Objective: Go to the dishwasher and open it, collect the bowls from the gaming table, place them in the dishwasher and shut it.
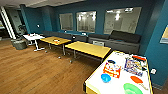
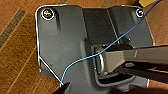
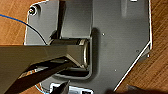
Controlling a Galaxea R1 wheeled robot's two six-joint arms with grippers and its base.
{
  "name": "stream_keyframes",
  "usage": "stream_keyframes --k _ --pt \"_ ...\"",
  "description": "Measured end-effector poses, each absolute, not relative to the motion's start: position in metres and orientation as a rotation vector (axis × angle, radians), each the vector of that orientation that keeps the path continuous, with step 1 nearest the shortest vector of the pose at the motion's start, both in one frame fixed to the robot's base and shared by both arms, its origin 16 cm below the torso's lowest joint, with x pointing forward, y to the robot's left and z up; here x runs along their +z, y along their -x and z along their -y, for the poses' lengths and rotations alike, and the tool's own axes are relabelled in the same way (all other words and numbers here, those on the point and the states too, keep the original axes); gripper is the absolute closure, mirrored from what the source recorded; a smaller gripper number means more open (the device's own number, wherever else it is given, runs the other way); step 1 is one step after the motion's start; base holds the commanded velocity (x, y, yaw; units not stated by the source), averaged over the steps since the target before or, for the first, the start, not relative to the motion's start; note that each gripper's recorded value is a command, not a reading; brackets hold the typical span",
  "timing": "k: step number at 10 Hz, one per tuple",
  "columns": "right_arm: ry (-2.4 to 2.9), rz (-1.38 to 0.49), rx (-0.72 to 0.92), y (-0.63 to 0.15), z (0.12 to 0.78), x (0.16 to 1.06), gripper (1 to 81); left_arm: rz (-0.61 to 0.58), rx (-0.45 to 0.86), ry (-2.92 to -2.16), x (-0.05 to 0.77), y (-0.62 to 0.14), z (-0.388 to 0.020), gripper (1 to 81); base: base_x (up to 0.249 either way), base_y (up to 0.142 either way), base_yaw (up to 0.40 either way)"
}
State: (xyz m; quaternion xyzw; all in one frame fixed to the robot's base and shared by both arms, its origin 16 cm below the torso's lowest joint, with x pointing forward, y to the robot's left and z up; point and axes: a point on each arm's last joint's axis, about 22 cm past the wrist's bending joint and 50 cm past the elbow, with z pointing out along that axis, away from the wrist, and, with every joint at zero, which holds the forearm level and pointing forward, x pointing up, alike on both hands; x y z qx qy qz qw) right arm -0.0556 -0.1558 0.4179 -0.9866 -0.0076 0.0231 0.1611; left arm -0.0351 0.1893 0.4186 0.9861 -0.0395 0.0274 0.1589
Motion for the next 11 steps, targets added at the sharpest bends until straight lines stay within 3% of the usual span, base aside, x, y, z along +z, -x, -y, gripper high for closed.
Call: stream_keyframes --k 11 --pt "2.816 0.022 0.062 0.053 0.155 0.418 1.0 0.113 0.076 -2.823 0.418 0.036 -0.192 1.0 0.018 0.007 0.0"
